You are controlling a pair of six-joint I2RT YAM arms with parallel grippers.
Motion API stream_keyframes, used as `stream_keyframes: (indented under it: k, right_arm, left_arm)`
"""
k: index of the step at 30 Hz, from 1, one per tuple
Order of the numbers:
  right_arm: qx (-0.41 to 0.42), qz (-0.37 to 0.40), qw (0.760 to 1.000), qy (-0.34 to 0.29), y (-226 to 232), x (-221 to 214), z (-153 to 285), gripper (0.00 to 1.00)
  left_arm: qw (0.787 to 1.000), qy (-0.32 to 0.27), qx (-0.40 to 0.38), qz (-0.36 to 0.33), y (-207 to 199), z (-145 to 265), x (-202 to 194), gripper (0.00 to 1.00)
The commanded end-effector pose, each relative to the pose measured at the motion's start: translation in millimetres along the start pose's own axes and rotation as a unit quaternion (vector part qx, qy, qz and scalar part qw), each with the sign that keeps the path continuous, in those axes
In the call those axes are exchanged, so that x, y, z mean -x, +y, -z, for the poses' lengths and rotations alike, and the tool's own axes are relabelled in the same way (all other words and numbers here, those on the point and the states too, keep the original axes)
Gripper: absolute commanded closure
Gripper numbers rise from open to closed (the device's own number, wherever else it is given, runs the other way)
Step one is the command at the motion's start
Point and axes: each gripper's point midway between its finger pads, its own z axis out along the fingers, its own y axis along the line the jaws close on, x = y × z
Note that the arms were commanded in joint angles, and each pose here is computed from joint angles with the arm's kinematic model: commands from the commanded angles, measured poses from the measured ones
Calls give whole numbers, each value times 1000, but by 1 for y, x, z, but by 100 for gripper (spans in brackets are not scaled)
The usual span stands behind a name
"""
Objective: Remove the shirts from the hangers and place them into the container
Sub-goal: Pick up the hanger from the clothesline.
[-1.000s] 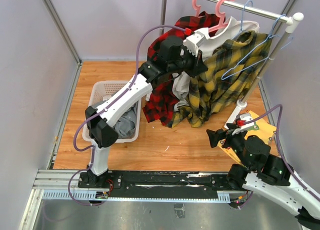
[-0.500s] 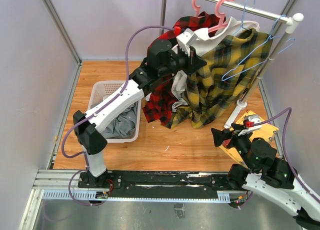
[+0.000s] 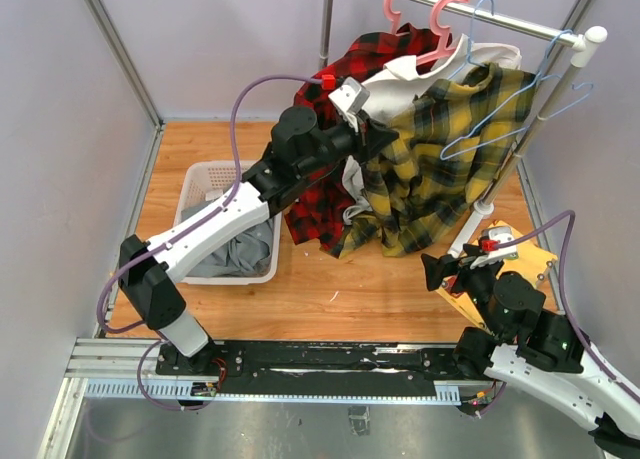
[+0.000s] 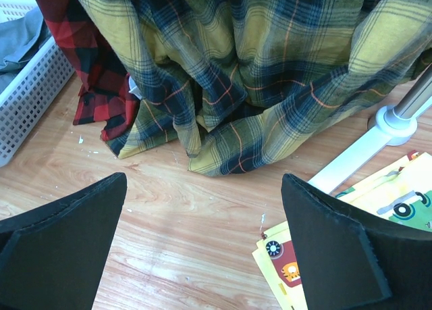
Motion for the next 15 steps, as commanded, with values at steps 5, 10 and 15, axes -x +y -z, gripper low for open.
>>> stream_keyframes:
  k: [5,10,15]
  right_arm:
    - [-5,-14,1000,-14,-3,5,2,2]
    - [-5,-13,1000,-14,-4,3,2,2]
    - [-5,-12,1000,-12,-3,4,1,2]
  left_arm:
    - [994,-96,49,-2,4,41,48,99]
    - [994,-90,52,-9,-2,76,30,99]
    - [994,-84,67,8,-4,111,10,99]
